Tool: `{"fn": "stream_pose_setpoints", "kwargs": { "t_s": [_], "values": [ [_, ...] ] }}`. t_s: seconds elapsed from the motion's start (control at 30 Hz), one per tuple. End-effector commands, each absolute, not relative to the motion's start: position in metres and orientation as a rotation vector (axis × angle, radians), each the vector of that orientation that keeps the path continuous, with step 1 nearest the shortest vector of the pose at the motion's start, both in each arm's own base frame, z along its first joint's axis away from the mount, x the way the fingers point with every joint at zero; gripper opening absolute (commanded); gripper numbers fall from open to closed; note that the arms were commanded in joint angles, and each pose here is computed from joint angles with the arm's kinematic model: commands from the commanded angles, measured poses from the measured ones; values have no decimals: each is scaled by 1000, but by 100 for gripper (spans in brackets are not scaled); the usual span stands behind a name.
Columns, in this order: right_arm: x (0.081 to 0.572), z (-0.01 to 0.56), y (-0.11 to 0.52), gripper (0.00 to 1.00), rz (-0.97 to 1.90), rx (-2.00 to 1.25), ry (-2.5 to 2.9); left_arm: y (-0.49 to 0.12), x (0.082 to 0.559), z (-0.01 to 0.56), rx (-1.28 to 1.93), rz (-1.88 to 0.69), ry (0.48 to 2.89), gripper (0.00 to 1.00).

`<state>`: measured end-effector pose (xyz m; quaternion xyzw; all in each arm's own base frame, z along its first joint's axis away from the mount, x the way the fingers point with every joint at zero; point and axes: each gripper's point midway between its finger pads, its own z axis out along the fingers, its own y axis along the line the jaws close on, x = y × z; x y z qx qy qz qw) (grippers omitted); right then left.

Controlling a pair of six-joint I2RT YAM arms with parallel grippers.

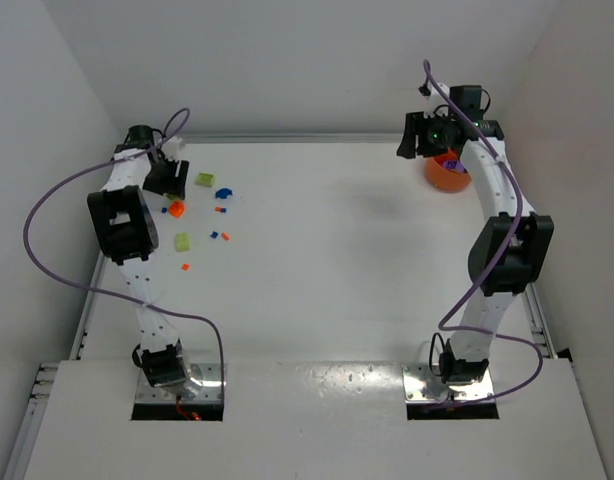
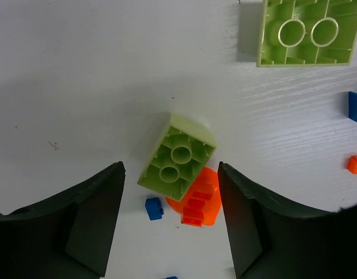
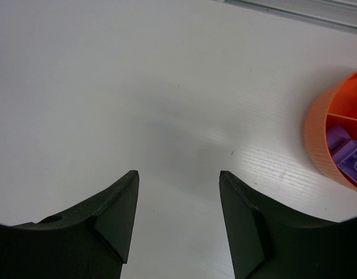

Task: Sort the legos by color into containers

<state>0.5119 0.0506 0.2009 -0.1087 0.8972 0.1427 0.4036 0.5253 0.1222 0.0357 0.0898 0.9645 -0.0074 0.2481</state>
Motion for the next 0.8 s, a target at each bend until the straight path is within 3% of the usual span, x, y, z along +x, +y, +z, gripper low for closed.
{"fn": "stream_pose_setpoints", "kwargs": {
  "t_s": [0.0, 0.47, 0.77],
  "values": [
    [516, 226, 64, 59, 376, -335, 2195, 124, 526, 30, 267, -36, 2627, 70],
    [516, 221, 69, 59, 383, -344, 2203, 124, 526, 8, 318, -53, 2652, 70],
    [516, 221, 74, 59, 388, -354, 2202, 109, 514, 12, 425, -139, 2627, 49]
  ]
}}
